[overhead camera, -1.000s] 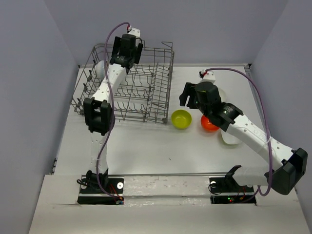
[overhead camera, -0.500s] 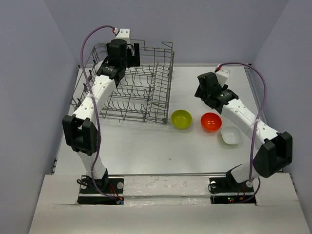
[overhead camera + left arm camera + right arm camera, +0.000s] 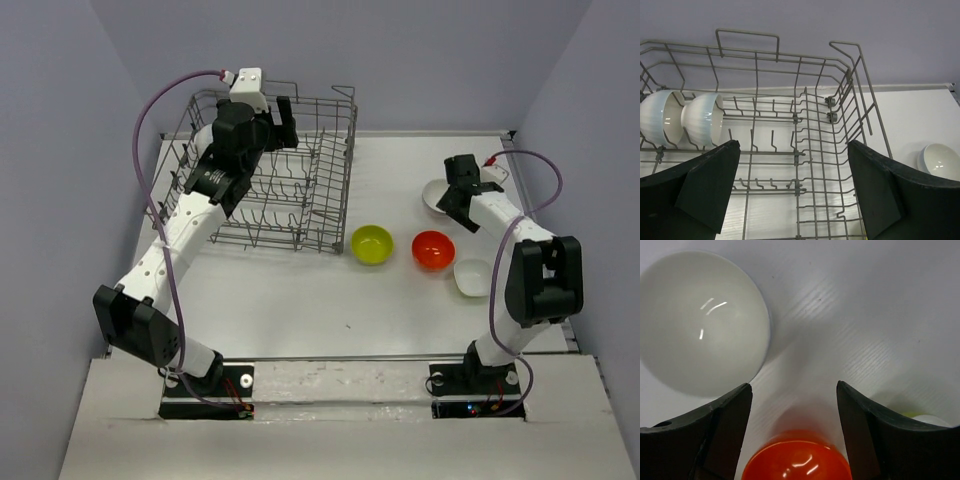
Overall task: Load the bowls into the dish rack
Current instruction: Pick up the bowl from the center of the board.
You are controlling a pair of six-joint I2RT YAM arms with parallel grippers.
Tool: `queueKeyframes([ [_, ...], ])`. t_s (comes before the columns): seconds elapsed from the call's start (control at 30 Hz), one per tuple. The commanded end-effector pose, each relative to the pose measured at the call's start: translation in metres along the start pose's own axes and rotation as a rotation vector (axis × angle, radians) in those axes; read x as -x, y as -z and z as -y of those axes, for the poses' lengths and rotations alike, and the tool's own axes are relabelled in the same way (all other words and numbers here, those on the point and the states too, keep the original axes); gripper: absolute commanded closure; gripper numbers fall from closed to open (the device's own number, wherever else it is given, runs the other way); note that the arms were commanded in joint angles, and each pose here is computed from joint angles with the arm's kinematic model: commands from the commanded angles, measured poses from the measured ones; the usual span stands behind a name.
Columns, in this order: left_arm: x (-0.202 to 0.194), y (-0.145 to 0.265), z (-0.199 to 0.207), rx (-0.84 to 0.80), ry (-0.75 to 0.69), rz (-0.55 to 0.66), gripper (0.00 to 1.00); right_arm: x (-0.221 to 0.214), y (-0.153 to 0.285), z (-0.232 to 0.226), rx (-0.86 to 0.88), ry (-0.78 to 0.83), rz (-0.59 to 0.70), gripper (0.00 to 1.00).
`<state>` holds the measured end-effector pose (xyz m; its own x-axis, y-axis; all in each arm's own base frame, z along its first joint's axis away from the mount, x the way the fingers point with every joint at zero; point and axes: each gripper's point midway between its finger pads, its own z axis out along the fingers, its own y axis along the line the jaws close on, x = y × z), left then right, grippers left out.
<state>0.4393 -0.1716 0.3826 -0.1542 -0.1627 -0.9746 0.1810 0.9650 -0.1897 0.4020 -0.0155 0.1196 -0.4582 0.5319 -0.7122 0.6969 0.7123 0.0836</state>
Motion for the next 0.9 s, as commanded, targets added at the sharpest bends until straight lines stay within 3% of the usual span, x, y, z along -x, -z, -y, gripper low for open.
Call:
queueKeyframes([
  [0.0, 0.017, 0.01, 0.002, -0.009, 0.028, 0.069, 0.02, -0.006, -0.021, -0.005, 0.006, -0.06, -0.017, 0.27],
  [0.27, 0.016, 0.008, 0.008, -0.024, 0.012, 0.08, 0.02, 0.009, -0.038, -0.013, 0.012, -0.103, -0.015, 0.27],
  [0.87, 0.004, 0.001, 0.01, -0.023, -0.011, 0.053, 0.02, 0.027, -0.013, -0.029, 0.121, -0.128, -0.008, 0.28],
])
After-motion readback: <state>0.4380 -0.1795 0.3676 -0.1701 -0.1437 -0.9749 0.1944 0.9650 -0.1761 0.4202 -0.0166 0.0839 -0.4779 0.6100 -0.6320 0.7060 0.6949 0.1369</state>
